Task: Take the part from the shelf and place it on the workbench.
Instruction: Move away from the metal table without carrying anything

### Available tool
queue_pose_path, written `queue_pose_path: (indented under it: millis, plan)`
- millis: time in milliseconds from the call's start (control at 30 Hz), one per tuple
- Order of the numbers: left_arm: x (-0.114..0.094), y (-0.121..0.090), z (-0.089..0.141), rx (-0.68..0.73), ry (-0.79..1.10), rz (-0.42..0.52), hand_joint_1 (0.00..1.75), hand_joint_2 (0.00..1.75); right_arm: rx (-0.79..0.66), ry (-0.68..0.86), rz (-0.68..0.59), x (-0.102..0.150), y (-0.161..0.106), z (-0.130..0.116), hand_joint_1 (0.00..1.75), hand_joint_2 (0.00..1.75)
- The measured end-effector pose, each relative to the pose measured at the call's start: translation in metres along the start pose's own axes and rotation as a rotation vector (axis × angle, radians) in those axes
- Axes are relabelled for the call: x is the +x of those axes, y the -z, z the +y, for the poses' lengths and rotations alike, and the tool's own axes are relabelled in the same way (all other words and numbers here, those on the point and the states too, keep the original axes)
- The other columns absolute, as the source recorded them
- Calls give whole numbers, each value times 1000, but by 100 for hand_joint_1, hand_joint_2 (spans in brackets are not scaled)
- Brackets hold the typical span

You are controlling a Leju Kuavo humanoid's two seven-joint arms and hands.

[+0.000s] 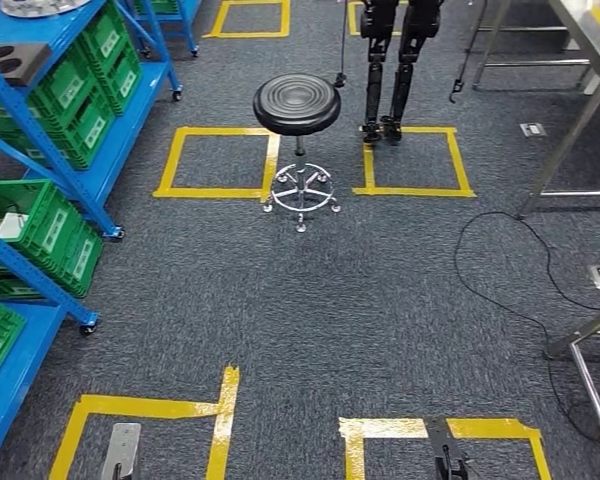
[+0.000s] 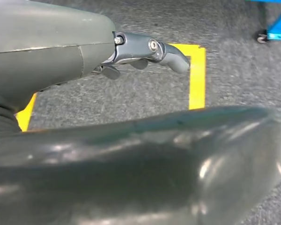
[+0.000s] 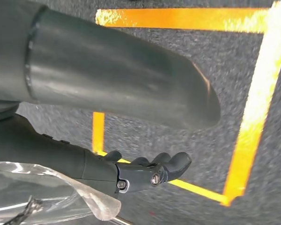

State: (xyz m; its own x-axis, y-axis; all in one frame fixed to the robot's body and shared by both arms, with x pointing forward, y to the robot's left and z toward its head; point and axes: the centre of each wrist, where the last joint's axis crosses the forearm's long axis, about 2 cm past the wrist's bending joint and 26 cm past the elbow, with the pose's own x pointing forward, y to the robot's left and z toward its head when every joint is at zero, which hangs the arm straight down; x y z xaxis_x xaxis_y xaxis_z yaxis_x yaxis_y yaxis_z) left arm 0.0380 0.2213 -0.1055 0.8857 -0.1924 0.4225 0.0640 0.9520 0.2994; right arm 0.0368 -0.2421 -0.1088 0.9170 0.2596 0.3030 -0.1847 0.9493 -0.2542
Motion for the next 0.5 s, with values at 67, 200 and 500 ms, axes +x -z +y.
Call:
queue_pose_path:
  millis: [67,200,500]
  plan:
    - [-2,-1,0,-2,6,2,0,0,1,-11,-9,0,0,0,0,0]
    - [-2,-1,0,1,12,2,0,0,2,-36,-26,1,0,1,0,0]
    - [-4,-1,0,9,17,8,0,0,5,-35,-29,1,-1,3,0,0]
